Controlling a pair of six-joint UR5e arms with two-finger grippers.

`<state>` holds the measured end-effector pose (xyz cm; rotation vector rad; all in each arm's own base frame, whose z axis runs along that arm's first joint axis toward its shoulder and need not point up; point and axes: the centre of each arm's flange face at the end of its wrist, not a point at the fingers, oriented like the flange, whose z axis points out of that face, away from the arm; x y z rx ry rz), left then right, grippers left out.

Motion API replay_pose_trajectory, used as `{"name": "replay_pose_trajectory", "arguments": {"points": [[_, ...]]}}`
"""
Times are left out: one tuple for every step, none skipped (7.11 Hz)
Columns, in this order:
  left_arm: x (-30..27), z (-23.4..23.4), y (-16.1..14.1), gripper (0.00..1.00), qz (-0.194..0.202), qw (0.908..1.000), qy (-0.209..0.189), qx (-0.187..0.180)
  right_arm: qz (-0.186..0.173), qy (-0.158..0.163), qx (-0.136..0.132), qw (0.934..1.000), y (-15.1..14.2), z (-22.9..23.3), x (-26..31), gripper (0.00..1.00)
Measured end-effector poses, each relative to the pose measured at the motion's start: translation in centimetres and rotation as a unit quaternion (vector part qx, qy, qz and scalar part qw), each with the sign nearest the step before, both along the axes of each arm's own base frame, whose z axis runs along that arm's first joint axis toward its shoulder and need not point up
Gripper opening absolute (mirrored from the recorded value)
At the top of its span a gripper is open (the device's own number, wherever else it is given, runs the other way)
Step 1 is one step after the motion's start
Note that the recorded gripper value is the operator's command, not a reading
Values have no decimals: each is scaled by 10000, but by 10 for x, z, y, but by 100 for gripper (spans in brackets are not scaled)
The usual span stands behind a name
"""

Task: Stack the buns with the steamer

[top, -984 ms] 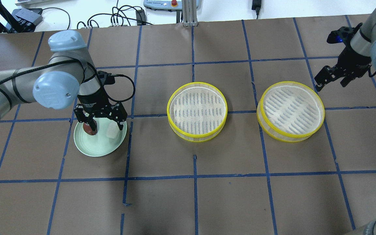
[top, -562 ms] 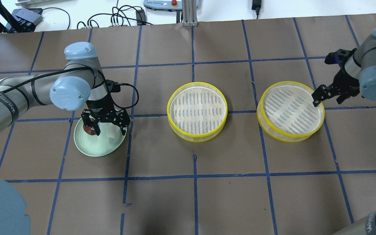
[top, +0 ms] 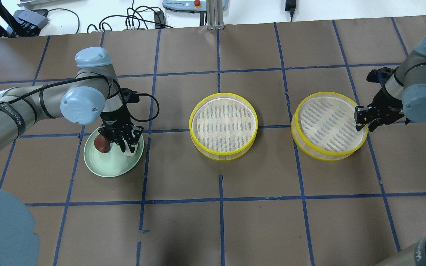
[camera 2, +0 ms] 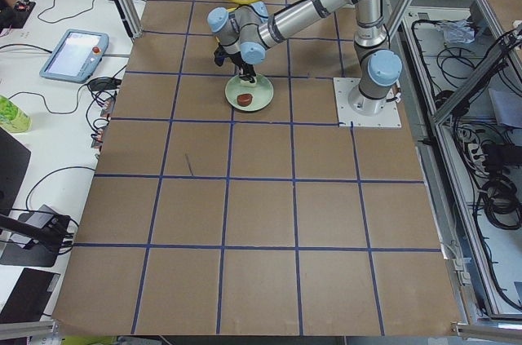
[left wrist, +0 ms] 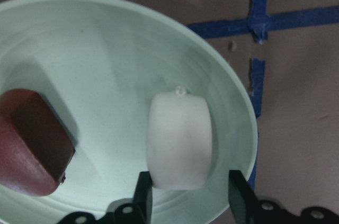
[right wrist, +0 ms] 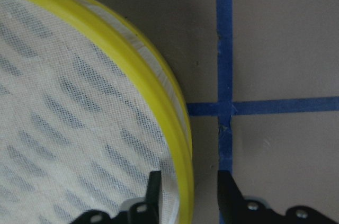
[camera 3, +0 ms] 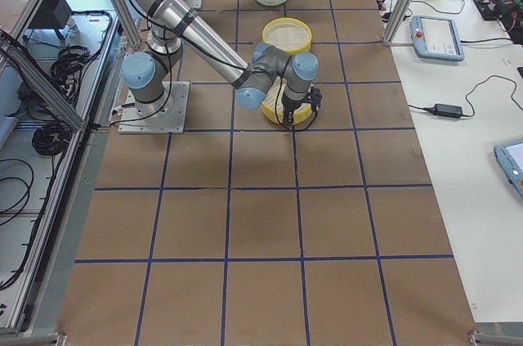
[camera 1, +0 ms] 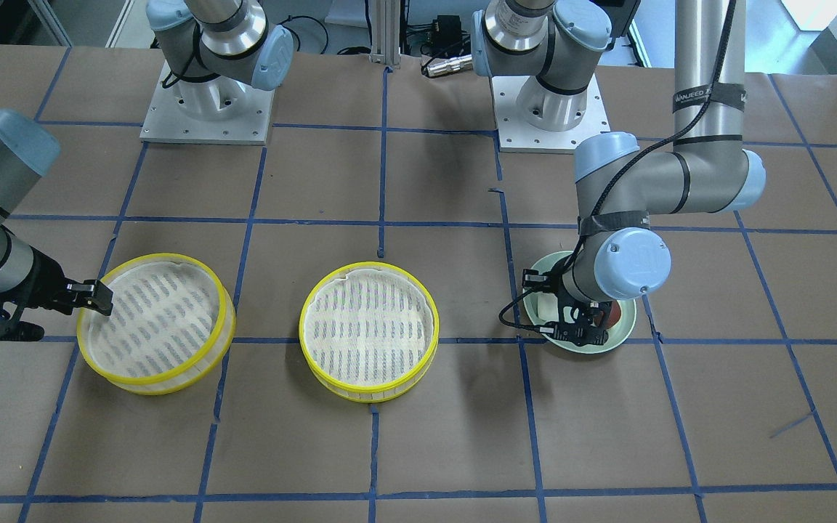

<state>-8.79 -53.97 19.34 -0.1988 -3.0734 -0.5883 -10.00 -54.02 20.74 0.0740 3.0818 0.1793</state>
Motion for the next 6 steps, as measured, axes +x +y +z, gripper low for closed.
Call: {"name": "replay_pose_trajectory", "arguments": {"points": [[0,5,-3,12,-14,10000,0,-71,94,78,-5,9999,0,2,-2,15],[1,19,-13,12,-16,9997,-9,-246,189,123,-20,9997,-1,4,-3,15],[-1,41,-27,12,10,9990,-12,-448,241,150,-54,9996,-2,8,-3,16],[-12,63,-38,14,157,9982,80,-580,271,186,-116,9994,-6,16,-4,16],[-40,80,-43,14,492,9959,309,-694,293,229,-200,9991,-11,27,-4,16],[-79,92,-44,14,772,9913,616,-873,316,261,-281,9988,-14,39,0,16]]}}
